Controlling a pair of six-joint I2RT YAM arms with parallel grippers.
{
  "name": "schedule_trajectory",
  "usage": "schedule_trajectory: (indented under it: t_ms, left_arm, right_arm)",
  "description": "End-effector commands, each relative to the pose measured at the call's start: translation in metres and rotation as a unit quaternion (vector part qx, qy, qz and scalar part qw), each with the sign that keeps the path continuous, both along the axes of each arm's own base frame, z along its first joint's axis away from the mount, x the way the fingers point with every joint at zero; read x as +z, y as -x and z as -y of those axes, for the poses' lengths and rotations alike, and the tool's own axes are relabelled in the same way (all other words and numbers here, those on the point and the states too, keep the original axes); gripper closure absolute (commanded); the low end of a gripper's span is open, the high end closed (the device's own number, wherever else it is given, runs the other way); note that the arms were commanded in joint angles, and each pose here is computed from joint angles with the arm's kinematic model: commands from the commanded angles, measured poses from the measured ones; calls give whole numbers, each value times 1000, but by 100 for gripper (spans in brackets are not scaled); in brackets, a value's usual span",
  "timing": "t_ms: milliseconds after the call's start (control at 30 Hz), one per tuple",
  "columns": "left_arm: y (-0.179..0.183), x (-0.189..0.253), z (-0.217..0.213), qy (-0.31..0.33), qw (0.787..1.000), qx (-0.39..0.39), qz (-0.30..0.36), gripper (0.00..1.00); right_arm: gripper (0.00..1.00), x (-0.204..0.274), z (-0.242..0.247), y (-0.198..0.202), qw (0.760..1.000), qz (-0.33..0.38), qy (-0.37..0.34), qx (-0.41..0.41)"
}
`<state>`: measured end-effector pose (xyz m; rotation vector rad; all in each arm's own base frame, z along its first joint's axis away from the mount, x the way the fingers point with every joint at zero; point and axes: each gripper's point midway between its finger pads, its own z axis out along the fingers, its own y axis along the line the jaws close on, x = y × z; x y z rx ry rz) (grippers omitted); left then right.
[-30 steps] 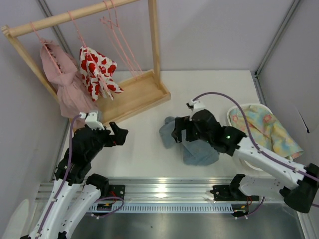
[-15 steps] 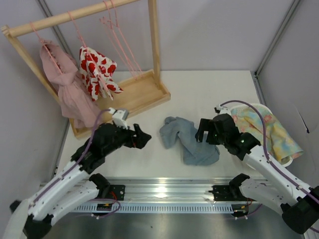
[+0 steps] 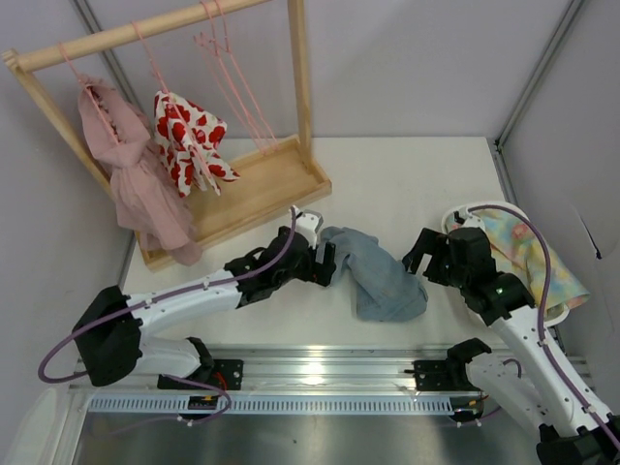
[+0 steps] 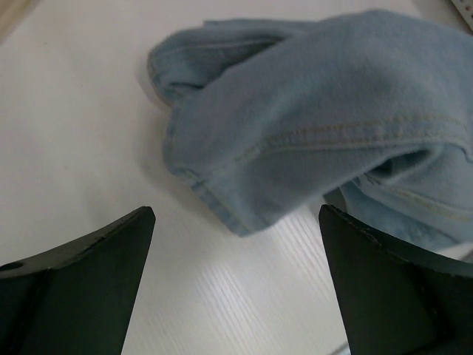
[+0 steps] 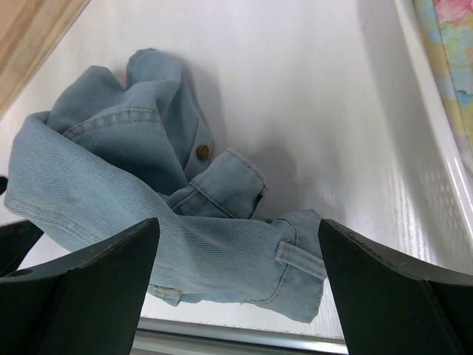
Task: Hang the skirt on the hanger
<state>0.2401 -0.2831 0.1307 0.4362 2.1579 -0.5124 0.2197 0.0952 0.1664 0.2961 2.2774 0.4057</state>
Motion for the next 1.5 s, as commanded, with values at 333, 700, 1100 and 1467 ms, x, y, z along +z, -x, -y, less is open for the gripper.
schedule_trajectory:
  t_ms: [333,700,1100,1467]
  left_arm:
    - [-58,20,41,54,989,-43,129,27]
    - [-30,28,73,73,962,-212,156,67]
    - [-58,50,43,65,974,-118,182,100]
    - [-85,126,6,63,973,-29,222,100]
  right_arm:
    - [2,-23,-3,15,998,-38,-52,-27]
    - [5,-44,-1,20,994,-58,-75,-58]
    - [49,-49,0,20,992,-32,-98,-70]
    - [100,31,-11,-3,993,65,-100,-10]
